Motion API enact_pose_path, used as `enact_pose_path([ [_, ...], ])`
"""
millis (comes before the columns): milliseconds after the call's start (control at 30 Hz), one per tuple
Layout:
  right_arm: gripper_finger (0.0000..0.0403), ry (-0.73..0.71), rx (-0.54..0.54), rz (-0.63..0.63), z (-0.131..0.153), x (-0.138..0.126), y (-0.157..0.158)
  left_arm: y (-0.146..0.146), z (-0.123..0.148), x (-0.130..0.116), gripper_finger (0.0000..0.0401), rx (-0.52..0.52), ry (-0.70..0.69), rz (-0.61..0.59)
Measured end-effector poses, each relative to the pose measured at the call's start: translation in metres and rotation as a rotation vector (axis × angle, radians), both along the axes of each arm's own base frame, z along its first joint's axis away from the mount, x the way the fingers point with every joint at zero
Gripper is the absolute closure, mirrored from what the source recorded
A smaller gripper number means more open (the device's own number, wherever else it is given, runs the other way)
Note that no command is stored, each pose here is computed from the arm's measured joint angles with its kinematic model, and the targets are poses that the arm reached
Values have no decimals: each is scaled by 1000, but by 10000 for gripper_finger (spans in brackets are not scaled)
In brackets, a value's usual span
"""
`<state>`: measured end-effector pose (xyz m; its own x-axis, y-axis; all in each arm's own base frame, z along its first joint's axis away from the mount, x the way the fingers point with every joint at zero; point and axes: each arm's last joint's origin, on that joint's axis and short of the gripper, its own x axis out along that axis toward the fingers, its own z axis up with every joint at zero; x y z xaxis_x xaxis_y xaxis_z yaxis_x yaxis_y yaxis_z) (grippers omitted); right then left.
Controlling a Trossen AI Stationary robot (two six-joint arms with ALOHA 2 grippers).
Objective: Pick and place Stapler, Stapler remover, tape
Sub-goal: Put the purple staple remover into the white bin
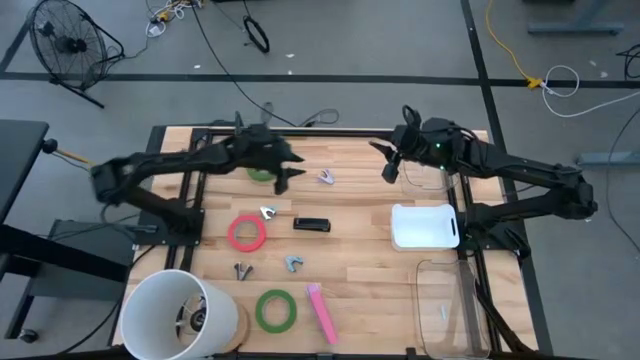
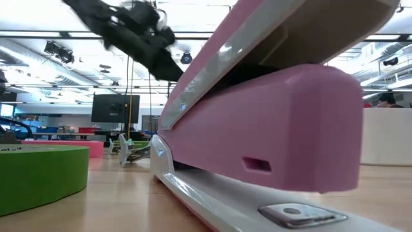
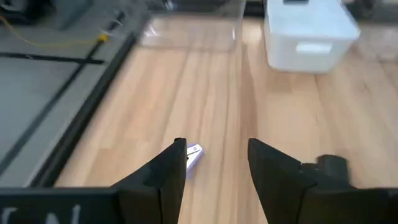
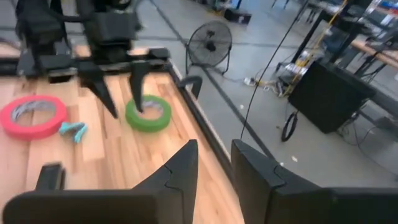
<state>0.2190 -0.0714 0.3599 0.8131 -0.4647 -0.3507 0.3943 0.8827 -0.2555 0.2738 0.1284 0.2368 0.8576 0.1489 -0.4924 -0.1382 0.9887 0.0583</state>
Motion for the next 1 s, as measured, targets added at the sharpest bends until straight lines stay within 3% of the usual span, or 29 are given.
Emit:
enact_pose_path([
  [200, 305, 38, 40, 36, -4, -1, 2, 21, -23, 42, 224, -18, 75, -21],
  [333, 305, 38, 45, 49, -5, -1, 3, 30, -40, 58, 224, -38, 169, 20],
  [533, 305, 40, 51, 95, -5, -1, 4, 34, -56, 69, 224, 12, 279, -10],
  [800, 305, 48, 29, 111, -4, 0, 4, 30, -64, 75, 224, 75, 316, -17],
  [1000, 305, 45, 29, 115, -4, 0, 4, 28, -68, 77, 196, 78, 332, 10],
])
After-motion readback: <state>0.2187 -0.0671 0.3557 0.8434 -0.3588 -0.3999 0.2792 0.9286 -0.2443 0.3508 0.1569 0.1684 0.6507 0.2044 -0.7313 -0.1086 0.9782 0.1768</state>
